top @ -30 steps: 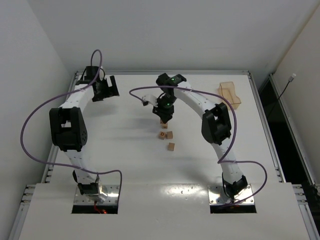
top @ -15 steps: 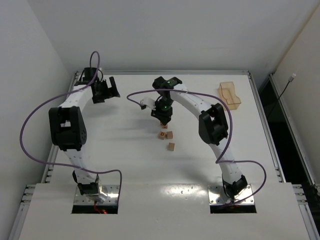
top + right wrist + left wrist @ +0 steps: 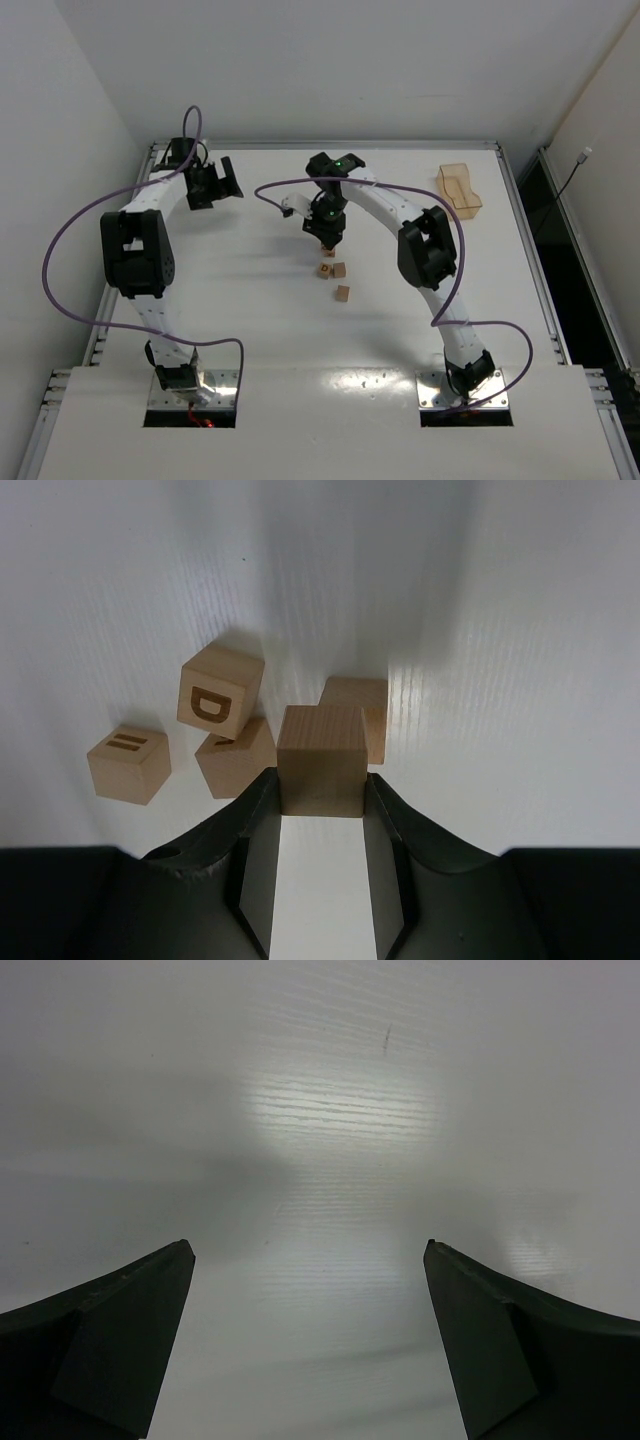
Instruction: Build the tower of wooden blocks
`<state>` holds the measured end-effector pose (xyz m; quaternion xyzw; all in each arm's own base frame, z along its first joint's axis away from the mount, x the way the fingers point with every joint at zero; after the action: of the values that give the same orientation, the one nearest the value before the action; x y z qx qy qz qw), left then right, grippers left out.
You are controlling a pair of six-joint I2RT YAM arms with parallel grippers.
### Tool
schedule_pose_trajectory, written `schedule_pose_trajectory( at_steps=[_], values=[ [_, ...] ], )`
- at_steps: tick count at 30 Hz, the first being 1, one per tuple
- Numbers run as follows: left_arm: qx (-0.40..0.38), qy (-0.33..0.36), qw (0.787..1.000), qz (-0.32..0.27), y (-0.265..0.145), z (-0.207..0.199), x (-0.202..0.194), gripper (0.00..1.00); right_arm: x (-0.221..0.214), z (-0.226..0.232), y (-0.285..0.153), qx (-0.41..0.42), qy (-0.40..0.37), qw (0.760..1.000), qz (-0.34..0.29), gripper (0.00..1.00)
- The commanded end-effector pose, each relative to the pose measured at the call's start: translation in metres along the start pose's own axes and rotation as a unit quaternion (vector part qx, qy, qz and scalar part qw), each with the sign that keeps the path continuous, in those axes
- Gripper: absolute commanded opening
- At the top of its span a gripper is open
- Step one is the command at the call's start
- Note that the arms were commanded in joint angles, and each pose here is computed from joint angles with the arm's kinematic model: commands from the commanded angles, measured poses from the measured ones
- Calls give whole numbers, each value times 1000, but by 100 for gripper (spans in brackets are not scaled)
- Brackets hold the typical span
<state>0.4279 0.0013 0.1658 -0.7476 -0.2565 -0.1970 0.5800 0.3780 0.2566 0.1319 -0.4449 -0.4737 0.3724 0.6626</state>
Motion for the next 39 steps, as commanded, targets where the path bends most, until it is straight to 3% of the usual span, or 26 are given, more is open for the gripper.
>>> schedule_pose_trajectory(
  at_steps=[1,21,29,39],
  values=[
    [-9,-8,1000,-11,-2,0,4,99,2,-4,1,0,3,1000,-11,6],
    [-22,-9,1000,-6,4,0,1,99,-7,-17,4,-5,17,1000,-7,6],
    [-27,-8,1000,-9,3,-2,5,99,-9,-19,12,-2,23,1000,-4,12],
    [-27,-8,1000,-9,3,-2,5,99,-8,-20,12,-8,27,1000,-4,12]
  ],
)
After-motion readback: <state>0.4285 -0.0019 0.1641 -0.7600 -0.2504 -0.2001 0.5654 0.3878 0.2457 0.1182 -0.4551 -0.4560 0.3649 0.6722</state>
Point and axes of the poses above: each gripper's point midway between its finger pads, its own y axis out along the fingers, its own z axis along the line the jaws close on, x = y × z, the point moved 9 cm from there along -y, back along the fingers, and after that the axes turned 10 degrees about y, right-handed, at the moved point
